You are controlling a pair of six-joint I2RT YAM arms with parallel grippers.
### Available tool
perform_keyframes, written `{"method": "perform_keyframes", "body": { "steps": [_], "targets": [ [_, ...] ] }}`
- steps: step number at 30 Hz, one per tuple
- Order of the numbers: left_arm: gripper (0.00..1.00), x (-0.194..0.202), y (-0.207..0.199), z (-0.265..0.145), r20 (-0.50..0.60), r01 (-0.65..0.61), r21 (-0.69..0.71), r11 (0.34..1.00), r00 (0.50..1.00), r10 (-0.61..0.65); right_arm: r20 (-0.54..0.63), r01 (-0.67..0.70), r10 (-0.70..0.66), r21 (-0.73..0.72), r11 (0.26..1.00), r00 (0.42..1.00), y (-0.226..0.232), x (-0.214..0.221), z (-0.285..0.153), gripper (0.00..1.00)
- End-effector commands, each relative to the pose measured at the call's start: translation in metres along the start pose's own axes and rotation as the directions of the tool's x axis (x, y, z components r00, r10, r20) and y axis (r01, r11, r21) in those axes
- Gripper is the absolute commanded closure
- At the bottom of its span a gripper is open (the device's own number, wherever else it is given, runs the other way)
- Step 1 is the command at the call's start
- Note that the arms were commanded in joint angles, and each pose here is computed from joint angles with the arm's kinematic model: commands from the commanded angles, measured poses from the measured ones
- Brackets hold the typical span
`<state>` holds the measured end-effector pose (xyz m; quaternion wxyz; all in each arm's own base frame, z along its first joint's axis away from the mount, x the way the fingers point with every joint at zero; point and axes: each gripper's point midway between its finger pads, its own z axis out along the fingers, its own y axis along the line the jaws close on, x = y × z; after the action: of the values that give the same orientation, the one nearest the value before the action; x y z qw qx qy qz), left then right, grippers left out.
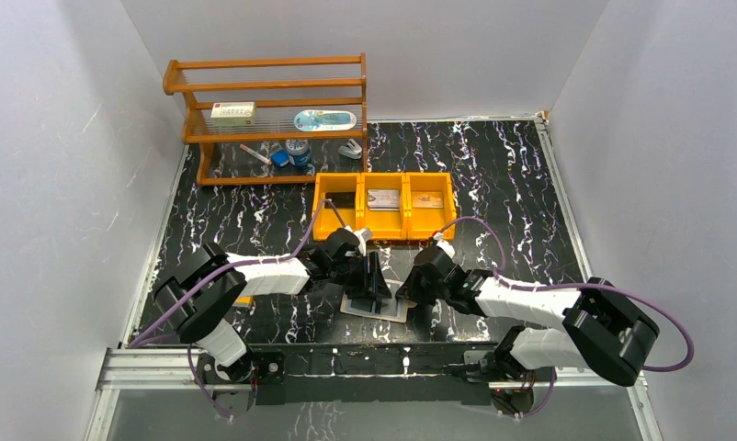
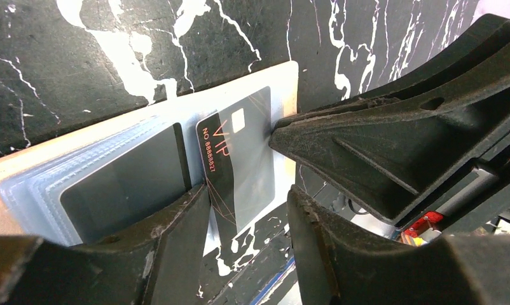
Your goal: Take the credit cards out of the card holder
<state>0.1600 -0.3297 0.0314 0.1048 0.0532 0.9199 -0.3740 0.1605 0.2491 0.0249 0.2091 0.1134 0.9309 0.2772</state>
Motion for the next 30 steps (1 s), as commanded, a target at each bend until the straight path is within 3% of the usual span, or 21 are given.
{"method": "perform_keyframes", "body": {
  "steps": [1,8,25,30],
  "targets": [
    [0.54,0.025,0.035,0.004,-0.058,0.047,-0.104,0.993,0.997,-0.053,-0.038,0.009,-0.006,0.074,0.997,0.999,-0.025,0.012,0.004,0.82],
    [0.60,0.022,0.033,0.005,-0.039,0.059,-0.090,0.994,0.997,-0.062,-0.047,0.004,0.000,0.072,0.997,0.999,-0.025,0.013,0.004,0.83],
    [0.97,0.010,0.023,-0.007,0.009,0.016,-0.086,0.996,1.000,-0.015,-0.042,0.001,0.002,0.085,0.996,0.999,-0.027,0.011,0.004,0.83],
    [1.00,0.005,0.023,-0.013,0.032,0.001,-0.106,0.994,0.999,0.002,-0.033,0.000,0.003,0.087,0.996,0.999,-0.027,0.010,0.004,0.83]
  ]
}}
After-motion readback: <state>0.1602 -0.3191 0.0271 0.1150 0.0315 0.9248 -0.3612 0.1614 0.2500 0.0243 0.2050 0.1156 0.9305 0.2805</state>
